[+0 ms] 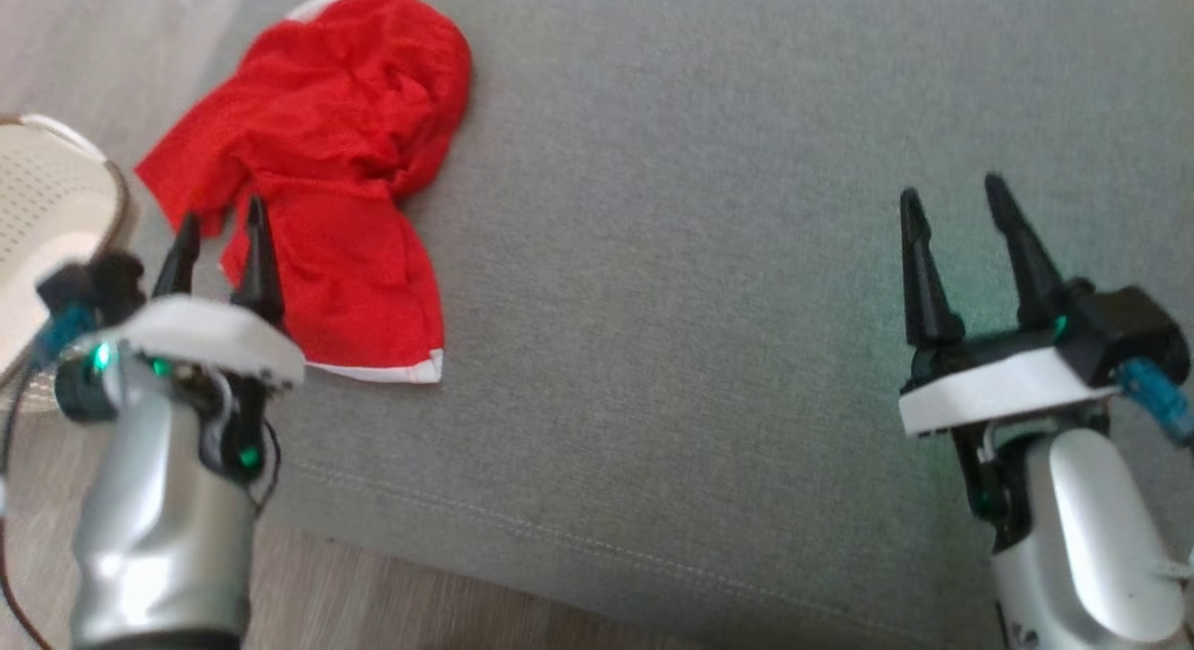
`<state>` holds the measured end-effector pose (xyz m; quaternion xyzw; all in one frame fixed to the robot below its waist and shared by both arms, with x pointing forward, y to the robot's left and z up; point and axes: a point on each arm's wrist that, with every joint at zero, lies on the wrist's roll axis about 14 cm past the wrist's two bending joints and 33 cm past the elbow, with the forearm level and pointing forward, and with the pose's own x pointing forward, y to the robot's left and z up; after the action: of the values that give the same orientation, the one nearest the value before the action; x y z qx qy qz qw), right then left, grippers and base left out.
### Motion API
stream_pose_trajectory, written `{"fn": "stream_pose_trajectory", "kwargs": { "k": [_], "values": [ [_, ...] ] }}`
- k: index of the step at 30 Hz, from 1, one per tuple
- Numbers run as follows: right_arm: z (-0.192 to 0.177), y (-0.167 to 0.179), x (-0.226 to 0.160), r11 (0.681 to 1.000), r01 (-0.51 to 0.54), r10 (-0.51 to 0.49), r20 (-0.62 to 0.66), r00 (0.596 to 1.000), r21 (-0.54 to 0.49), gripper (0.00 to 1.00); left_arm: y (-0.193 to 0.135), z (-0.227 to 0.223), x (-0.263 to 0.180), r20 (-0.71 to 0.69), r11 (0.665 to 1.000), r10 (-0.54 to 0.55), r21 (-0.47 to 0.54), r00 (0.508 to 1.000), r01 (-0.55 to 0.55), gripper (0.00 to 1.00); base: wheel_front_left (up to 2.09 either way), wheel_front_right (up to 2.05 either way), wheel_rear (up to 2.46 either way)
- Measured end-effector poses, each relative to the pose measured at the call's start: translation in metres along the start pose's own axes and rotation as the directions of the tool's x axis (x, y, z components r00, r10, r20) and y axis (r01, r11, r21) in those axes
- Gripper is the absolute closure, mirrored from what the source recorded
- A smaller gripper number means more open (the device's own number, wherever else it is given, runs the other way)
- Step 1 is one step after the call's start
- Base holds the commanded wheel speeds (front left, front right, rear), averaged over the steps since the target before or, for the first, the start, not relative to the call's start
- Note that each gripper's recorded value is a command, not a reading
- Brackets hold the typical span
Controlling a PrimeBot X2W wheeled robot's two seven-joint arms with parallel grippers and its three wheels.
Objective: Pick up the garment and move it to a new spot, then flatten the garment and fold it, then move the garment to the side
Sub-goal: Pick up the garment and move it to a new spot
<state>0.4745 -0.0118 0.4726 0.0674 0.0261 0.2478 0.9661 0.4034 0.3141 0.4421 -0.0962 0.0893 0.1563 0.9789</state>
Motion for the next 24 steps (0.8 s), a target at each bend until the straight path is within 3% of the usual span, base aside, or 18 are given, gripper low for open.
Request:
{"fn": "stream_pose_trajectory", "kwargs": {
  "k": [5,9,16,17,18,24],
  "values": [
    [0.003,-0.010,0.007,1.000,0.015,-0.015,0.009,1.000,-0.008,0.00,-0.002,-0.008,0.029,-0.066,1.000,-0.007,0.011,0.998,0.007,0.00,0.00,0.00,0.00],
    [-0.003,-0.016,0.007,0.997,0.009,-0.010,-0.007,1.000,-0.078,0.00,-0.005,-0.011,0.053,-0.100,0.998,-0.013,0.054,0.995,0.018,0.00,0.00,0.00,0.00],
    [-0.012,-0.029,0.005,0.997,0.036,-0.038,-0.023,0.999,-0.072,0.00,-0.008,-0.045,0.073,-0.233,0.992,-0.006,0.123,0.972,0.036,0.00,0.00,0.00,0.00],
    [-0.012,-0.030,0.005,0.996,0.041,-0.043,-0.025,0.999,-0.075,0.00,-0.009,-0.051,0.073,-0.252,0.991,-0.006,0.129,0.968,0.040,0.34,0.00,0.00,0.00],
    [-0.013,-0.032,0.004,0.996,0.045,-0.047,-0.028,0.998,-0.077,0.00,-0.010,-0.056,0.073,-0.269,0.991,-0.005,0.131,0.963,0.041,0.99,0.00,0.00,0.00],
    [-0.008,-0.036,-0.001,0.995,0.061,-0.063,-0.013,0.998,-0.084,0.00,-0.014,-0.053,0.073,-0.250,0.992,-0.015,0.120,0.968,0.046,1.00,0.00,0.00,0.00]
  ]
}}
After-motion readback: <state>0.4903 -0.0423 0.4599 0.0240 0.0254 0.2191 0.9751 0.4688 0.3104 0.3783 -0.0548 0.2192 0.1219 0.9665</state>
